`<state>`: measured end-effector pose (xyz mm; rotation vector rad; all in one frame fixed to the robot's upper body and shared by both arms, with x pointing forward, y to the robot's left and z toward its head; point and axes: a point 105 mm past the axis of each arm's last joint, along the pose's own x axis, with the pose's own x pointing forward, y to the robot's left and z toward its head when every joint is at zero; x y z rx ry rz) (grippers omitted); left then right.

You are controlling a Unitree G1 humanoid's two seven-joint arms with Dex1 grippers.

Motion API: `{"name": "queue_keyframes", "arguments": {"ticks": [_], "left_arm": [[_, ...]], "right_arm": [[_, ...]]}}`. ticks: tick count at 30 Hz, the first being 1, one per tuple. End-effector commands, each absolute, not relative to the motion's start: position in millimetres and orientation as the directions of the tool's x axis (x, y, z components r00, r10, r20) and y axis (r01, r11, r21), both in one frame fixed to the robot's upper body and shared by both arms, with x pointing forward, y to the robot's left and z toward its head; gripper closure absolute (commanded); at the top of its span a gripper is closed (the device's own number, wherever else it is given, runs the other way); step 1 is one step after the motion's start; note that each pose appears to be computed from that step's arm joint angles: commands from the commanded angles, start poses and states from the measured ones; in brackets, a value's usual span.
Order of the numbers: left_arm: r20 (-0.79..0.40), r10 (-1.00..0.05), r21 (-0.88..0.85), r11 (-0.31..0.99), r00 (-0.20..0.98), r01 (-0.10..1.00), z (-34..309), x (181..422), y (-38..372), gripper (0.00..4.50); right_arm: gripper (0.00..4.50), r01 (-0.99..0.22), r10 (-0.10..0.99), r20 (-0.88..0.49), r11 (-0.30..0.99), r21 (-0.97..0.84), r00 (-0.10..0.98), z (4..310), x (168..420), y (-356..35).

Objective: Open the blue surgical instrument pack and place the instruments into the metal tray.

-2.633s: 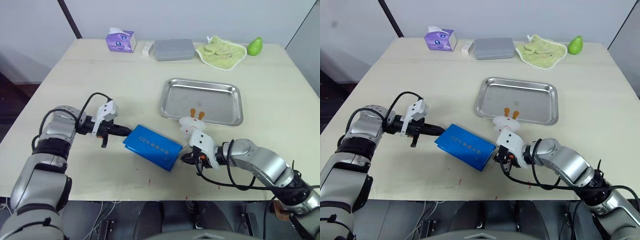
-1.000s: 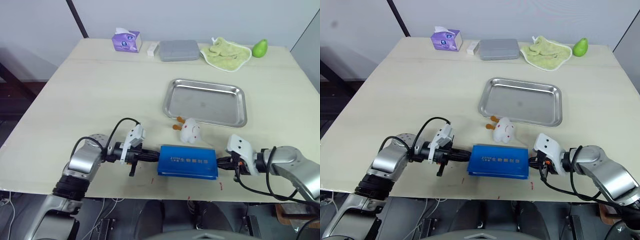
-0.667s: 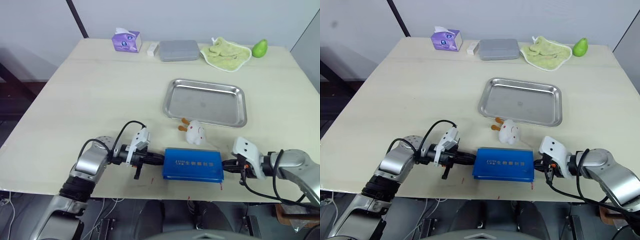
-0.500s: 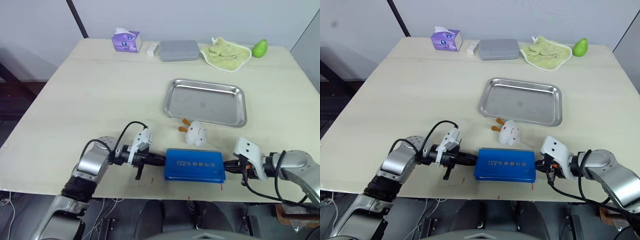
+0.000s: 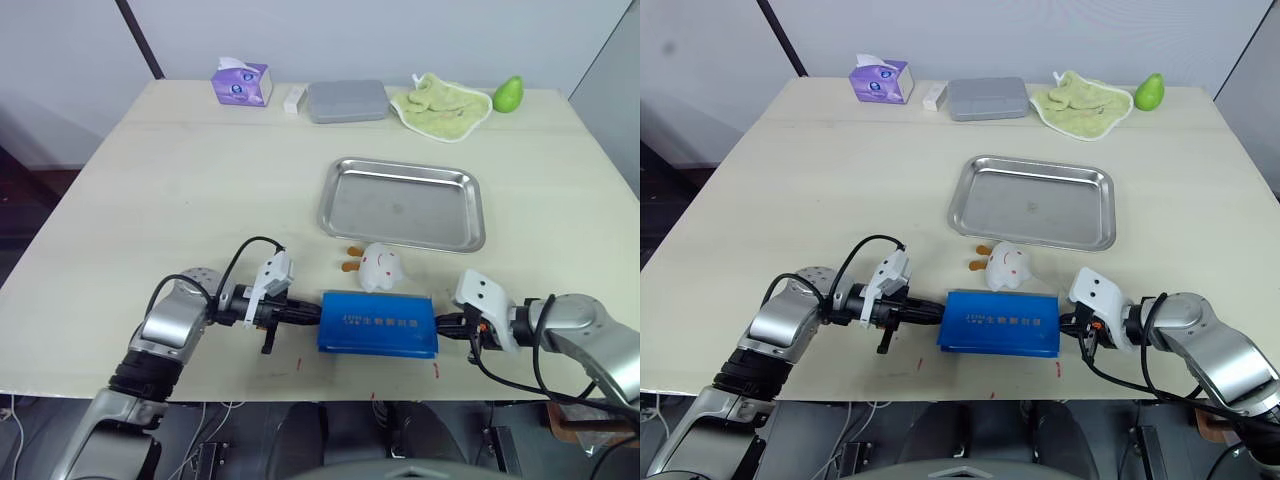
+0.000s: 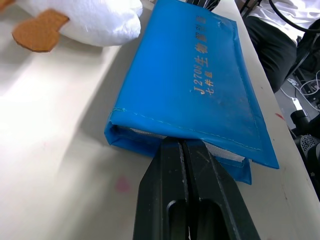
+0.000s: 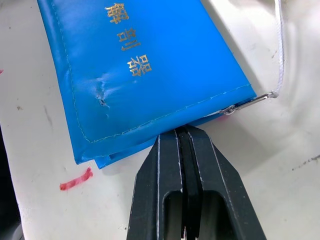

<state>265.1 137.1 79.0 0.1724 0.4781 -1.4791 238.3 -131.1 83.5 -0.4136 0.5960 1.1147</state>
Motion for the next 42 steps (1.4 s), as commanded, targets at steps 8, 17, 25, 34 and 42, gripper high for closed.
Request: {"name": "queue_keyframes", "arguments": {"ticks": [8,17,25,34,42], "left_arm": [[-0.332,-0.94,-0.125,0.13,0.082,0.984,84,270,140,4.5],[-0.311,-0.931,-0.107,0.237,0.194,0.966,106,264,204,1.54],[-0.238,-0.94,-0.128,0.28,0.245,0.951,127,242,227,0.06],[-0.123,-0.979,-0.08,0.173,0.162,0.982,145,227,229,0.06],[-0.159,-0.987,-0.009,0.003,0.001,1.0,144,222,197,0.06]], "right_arm": [[3.87,-0.924,0.736,-0.579,0.371,-0.089,0.351,95,243,-129],[0.28,-0.898,0.724,-0.554,0.425,-0.11,0.411,108,218,-188],[0.0,-0.911,0.83,-0.382,0.399,-0.1,0.406,135,183,-199],[0.0,-0.913,0.841,-0.367,0.322,-0.25,0.398,128,180,-152],[0.0,-0.893,0.859,-0.369,0.195,-0.406,0.355,104,195,-115]]}}
